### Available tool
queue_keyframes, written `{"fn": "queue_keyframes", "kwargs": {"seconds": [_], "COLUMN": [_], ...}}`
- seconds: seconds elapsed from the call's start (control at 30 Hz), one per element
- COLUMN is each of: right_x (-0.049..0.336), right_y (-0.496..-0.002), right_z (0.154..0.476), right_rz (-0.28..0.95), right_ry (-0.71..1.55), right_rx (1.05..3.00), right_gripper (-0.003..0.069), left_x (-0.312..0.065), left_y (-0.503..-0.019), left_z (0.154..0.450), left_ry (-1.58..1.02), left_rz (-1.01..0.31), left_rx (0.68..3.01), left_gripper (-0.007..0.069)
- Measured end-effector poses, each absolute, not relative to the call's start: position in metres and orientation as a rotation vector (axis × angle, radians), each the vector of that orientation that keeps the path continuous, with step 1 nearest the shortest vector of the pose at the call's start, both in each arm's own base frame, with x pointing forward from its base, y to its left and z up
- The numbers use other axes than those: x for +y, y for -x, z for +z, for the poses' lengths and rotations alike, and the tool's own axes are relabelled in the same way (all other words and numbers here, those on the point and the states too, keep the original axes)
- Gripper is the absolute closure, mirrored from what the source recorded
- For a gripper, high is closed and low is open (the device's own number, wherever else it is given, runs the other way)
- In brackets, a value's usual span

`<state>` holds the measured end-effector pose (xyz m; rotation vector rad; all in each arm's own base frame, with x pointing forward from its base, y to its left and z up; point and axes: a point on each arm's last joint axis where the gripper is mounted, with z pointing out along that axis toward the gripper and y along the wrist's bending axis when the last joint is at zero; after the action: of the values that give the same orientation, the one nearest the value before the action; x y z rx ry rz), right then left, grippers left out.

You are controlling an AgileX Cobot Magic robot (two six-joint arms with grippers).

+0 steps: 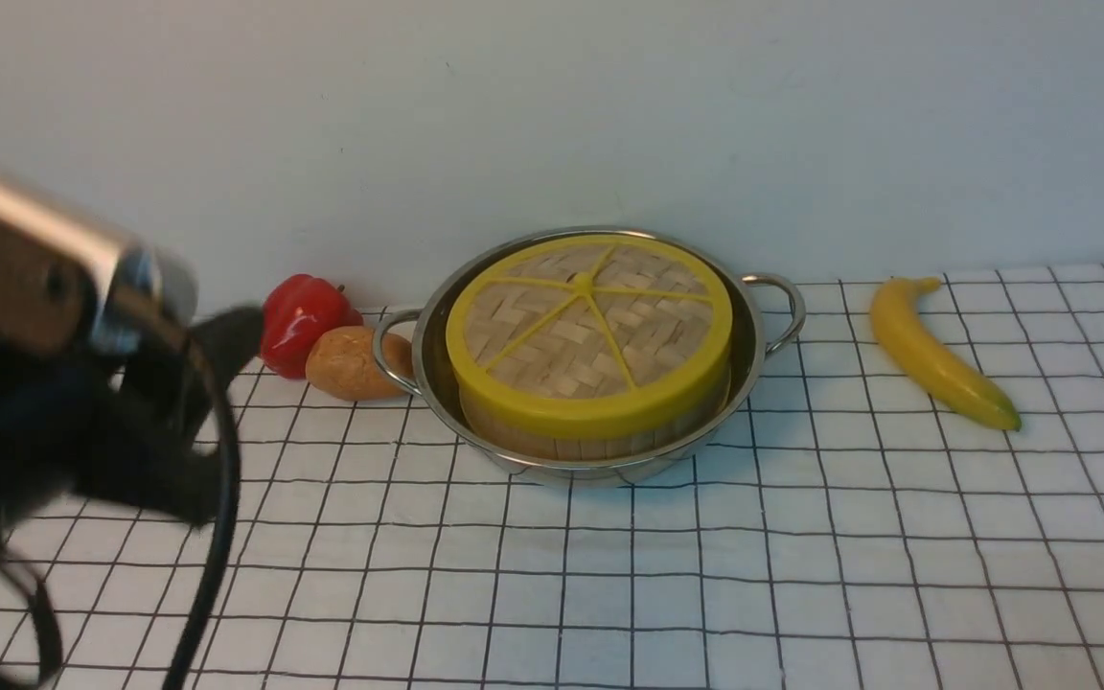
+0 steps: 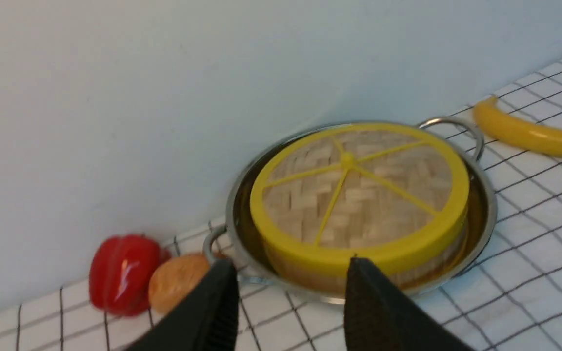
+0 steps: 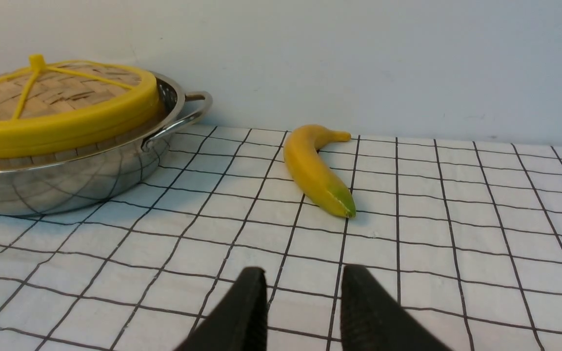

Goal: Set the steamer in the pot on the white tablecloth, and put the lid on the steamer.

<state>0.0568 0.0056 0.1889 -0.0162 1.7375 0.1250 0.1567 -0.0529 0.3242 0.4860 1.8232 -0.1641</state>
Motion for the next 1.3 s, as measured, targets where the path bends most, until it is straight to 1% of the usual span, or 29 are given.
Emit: {"fn": "queue_keyframes", "kwargs": {"seconds": [0.03,0.07,0.13,0.2,0.27,0.3,0.33,0.37,0.4,0.53,0.6,0.63,0.73,0.9,0.97,1.3], "right_x": [0.006,0.006,0.006,0.006,0.006,0.006,0.006,0.006,0.006,0.006,0.006,0.006,0.006,0.006,0.006,0.006], "right_y": [-0.057,-0.057,-0.057,-0.057,-0.057,-0.057,-0.057,-0.057,-0.057,-0.057,-0.057,-0.057,-0.057,-0.057,-0.057,-0.057], "right_z": [0.189,0.189,0.189,0.189,0.189,0.189,0.189,0.189,0.189,0.189,0.189,0.189,0.189,0.189,0.189,0.189], "right_rz": [0.125,0.125,0.125,0.125,0.125,0.125,0.125,0.125,0.125,0.125,0.125,0.125,0.125,0.125,0.125,0.124], "right_ry": [0.016,0.016,0.016,0.016,0.016,0.016,0.016,0.016,0.016,0.016,0.016,0.016,0.016,0.016,0.016,0.017], "right_rx": [1.738,1.738,1.738,1.738,1.738,1.738,1.738,1.738,1.738,1.738,1.738,1.738,1.738,1.738,1.738,1.737], "right_gripper": [0.0419,0.0419,0.0419,0.0419,0.0419,0.0419,0.0419,0.0419,0.0419,0.0419,0.0419,0.0419,0.0419,0.0419,0.0419,0.0419], "left_x": [-0.046,-0.043,-0.035,-0.032,-0.027,-0.025,-0.024,-0.022,-0.021,-0.015,-0.012,-0.012,-0.007,-0.005,-0.006,-0.006], "left_y": [-0.141,-0.134,-0.115,-0.107,-0.092,-0.086,-0.085,-0.08,-0.077,-0.074,-0.073,-0.073,-0.072,-0.067,-0.061,-0.058], "left_z": [0.305,0.3,0.279,0.267,0.249,0.235,0.234,0.219,0.211,0.194,0.19,0.189,0.19,0.192,0.194,0.196], "left_ry": [-0.451,-0.435,-0.402,-0.392,-0.372,-0.365,-0.365,-0.357,-0.347,-0.3,-0.264,-0.264,-0.201,-0.228,-0.268,-0.278], "left_rz": [-0.149,-0.141,-0.125,-0.119,-0.106,-0.099,-0.101,-0.092,-0.084,-0.042,-0.012,-0.013,0.042,0.104,0.133,0.146], "left_rx": [1.811,1.788,1.752,1.742,1.707,1.715,1.709,1.726,1.731,1.763,1.779,1.779,1.767,1.727,1.675,1.636], "left_gripper": [0.033,0.033,0.033,0.033,0.033,0.033,0.033,0.033,0.033,0.033,0.033,0.033,0.033,0.033,0.033,0.033]}}
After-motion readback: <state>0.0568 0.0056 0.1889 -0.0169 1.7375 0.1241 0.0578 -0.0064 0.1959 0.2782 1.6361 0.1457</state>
